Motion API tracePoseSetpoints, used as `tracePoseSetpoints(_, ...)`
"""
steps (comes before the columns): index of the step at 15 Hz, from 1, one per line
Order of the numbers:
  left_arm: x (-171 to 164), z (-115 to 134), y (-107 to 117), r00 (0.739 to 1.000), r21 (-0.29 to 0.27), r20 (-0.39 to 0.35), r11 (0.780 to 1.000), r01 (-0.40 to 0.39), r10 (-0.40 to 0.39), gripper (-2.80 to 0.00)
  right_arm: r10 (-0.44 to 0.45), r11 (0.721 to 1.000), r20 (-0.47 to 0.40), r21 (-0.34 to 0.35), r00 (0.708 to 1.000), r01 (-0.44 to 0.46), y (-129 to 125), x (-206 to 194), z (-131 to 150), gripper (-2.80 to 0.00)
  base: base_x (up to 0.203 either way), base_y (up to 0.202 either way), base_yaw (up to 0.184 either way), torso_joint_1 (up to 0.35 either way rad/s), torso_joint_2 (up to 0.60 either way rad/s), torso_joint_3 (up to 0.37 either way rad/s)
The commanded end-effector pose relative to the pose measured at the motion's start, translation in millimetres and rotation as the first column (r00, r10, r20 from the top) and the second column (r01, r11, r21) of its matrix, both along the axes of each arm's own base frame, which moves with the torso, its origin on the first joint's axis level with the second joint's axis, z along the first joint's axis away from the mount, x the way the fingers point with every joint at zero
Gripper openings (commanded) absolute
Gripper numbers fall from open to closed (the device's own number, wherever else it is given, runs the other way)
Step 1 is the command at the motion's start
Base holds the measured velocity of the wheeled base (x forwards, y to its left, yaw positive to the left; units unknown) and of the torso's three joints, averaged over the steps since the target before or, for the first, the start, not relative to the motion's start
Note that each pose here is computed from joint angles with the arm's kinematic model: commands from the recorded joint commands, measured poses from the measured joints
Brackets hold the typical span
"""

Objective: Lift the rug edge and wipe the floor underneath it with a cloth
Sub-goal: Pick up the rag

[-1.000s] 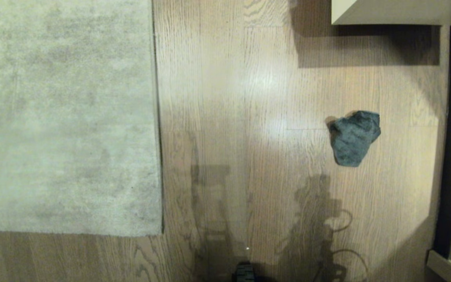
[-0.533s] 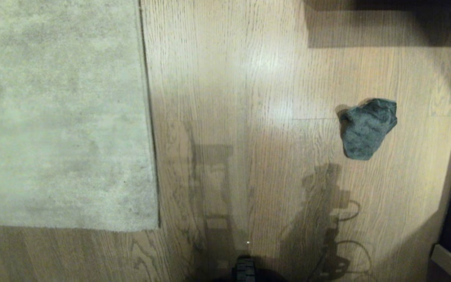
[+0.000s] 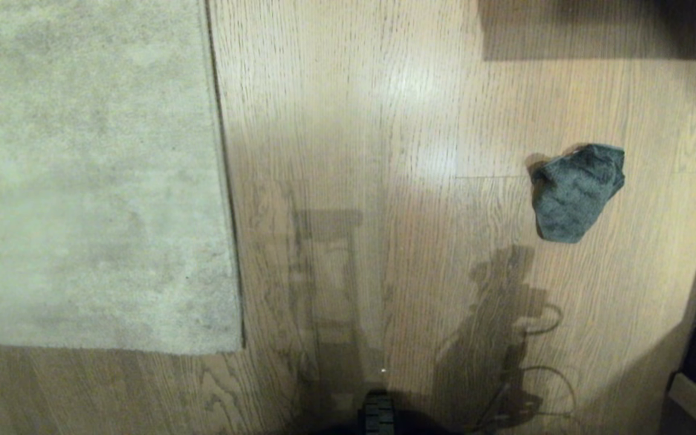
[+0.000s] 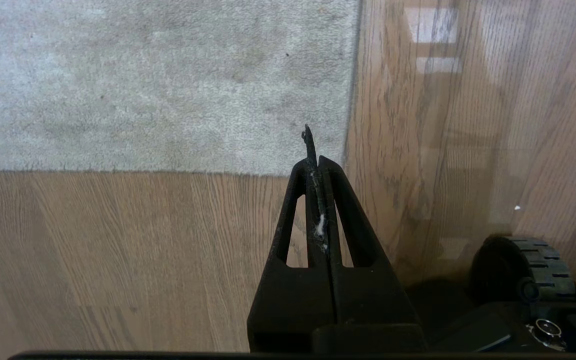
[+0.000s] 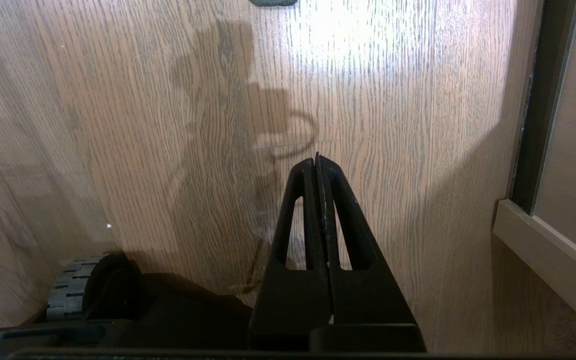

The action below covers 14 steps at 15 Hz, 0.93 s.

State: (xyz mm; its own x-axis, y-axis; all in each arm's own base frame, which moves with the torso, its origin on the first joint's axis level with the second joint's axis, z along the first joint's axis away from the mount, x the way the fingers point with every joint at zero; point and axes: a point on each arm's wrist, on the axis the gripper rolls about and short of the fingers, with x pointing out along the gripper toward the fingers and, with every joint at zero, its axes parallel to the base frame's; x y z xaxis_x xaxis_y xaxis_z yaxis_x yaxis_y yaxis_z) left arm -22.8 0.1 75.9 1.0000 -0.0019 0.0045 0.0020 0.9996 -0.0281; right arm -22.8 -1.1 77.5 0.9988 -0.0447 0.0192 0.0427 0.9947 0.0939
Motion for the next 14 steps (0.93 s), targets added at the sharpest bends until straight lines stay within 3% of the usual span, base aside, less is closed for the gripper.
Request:
tracePoseSetpoints(1,0.1,0.1,0.0,1.0,0.0,-0.001,1.0,0.0,0.0,-2.8,0.0,1.0,0.001,0.0,1.0,0.0,0.0,0.0,0.0,-2.8,0.0,0.0,0.0,0.0,0.0,0.0)
tracePoseSetpoints(14,0.1,0.2,0.0,1.0,0.0,0.0,1.0,0.0,0.0,-2.8,0.0,1.0,0.002,0.0,1.0,0.0,0.0,0.0,0.2,-2.8,0.0,0.0,0.0,0.0,0.0,0.0)
